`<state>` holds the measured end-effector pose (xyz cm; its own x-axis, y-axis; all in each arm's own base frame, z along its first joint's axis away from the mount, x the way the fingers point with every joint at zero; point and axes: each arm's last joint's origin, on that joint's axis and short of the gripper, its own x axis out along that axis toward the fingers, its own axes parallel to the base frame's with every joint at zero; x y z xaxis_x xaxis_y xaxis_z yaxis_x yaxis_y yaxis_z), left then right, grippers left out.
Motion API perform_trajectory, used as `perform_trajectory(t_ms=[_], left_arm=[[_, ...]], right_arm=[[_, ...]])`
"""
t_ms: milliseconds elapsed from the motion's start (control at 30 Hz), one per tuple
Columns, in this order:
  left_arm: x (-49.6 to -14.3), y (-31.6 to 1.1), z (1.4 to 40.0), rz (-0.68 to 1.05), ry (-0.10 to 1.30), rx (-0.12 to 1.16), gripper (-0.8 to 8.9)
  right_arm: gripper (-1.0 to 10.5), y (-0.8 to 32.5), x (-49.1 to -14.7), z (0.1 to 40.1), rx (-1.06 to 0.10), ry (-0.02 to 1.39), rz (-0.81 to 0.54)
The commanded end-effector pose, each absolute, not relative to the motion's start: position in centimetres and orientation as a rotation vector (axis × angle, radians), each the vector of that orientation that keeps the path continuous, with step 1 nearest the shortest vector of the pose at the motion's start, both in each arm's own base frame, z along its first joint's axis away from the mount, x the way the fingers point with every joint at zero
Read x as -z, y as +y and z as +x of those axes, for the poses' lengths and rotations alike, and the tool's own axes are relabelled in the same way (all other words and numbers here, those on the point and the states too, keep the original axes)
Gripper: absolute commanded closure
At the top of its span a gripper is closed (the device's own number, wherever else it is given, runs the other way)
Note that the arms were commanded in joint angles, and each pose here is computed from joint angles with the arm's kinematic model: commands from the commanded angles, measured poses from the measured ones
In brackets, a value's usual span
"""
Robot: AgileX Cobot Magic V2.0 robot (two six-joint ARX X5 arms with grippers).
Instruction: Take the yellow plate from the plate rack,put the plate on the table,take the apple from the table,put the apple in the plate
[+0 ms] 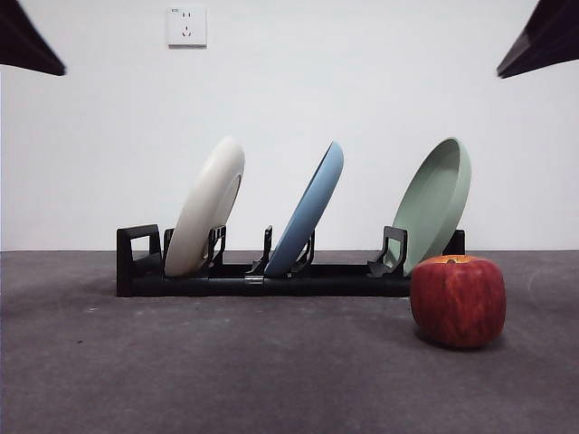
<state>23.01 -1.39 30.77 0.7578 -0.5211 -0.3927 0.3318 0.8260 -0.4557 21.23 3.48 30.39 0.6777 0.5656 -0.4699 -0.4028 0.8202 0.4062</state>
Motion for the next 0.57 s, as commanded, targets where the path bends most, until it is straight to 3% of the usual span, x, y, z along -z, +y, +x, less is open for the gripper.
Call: perform_trajectory(t_ms=[33,133,267,367,567], left_arm=[[-31.4,-2.1,24.7,-0.359,0.553,0.512,8.17],[-32.6,-3.1,26.6,-0.351,0.566,0.544,7.93],[-34.2,-5.1,29.3,-0.335,0.609,0.597,6.15],[-35.0,-7.2,31.8,-0.314,0.643,0.635,6.15],[-33.9,-11.9,35.9,-0.215,0.709,0.564,6.15]], right_arm=[[9.1,3.8,-30.9,22.2,-0.576,0.621,0.245],[7.7,4.2,-31.2,22.9,-0.585,0.634,0.244],[7.5,4.6,-31.5,23.3,-0.596,0.633,0.237],[7.5,4.9,-31.6,23.2,-0.606,0.635,0.233],[7.5,4.9,-31.6,23.2,-0.605,0.636,0.233]])
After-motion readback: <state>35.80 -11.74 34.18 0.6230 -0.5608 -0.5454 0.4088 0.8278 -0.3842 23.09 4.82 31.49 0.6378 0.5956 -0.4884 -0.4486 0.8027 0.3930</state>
